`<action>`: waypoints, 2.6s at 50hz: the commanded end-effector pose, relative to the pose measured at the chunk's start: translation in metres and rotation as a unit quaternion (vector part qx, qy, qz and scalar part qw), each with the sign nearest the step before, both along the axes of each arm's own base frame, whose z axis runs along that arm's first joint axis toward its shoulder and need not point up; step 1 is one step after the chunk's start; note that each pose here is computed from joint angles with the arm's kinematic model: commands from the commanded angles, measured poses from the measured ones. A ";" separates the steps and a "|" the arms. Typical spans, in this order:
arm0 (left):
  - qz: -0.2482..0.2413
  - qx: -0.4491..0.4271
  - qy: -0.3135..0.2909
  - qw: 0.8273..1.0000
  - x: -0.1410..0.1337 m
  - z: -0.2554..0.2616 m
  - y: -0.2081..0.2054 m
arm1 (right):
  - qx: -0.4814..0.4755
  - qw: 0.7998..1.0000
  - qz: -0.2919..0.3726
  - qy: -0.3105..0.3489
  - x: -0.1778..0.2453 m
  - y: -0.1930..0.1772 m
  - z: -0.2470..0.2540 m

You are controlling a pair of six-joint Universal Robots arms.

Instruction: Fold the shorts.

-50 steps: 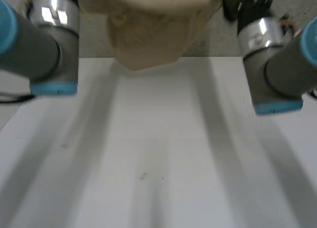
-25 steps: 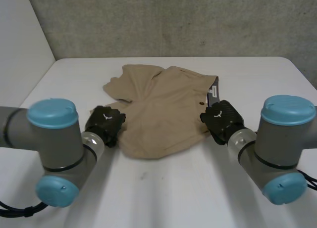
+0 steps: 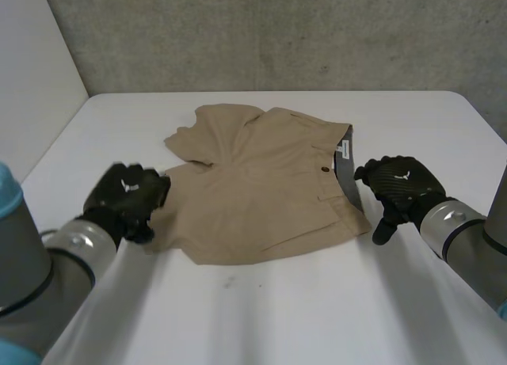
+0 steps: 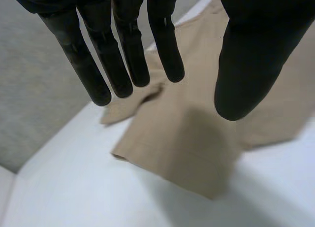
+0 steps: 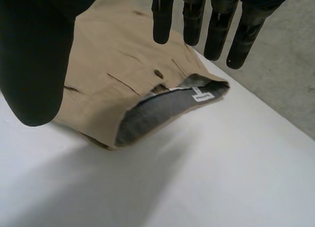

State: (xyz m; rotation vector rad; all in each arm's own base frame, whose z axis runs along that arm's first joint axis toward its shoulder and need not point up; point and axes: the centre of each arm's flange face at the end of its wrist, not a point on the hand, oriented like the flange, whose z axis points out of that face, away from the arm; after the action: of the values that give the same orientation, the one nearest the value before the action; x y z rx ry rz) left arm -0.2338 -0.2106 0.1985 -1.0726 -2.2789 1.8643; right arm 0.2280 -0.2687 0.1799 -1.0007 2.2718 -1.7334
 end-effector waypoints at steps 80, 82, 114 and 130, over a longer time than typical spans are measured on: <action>0.029 0.065 0.010 0.997 -0.006 -0.088 -0.092 | 0.039 0.995 0.063 0.071 0.014 0.022 -0.053; 0.030 0.064 0.010 0.997 -0.005 -0.086 -0.092 | 0.040 0.995 0.064 0.072 0.014 0.022 -0.053; 0.018 0.081 0.009 0.997 0.012 -0.037 -0.018 | 0.042 0.995 0.078 0.053 0.023 -0.001 0.000; 0.022 0.079 0.009 0.997 0.013 -0.036 -0.018 | 0.076 0.990 0.100 0.060 0.043 -0.041 -0.038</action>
State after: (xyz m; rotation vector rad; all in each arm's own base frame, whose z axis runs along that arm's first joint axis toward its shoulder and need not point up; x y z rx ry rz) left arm -0.2201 -0.2289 0.1617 -0.9881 -2.4116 1.6616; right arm 0.2664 -0.2969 0.1520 -1.2774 2.2240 -1.4665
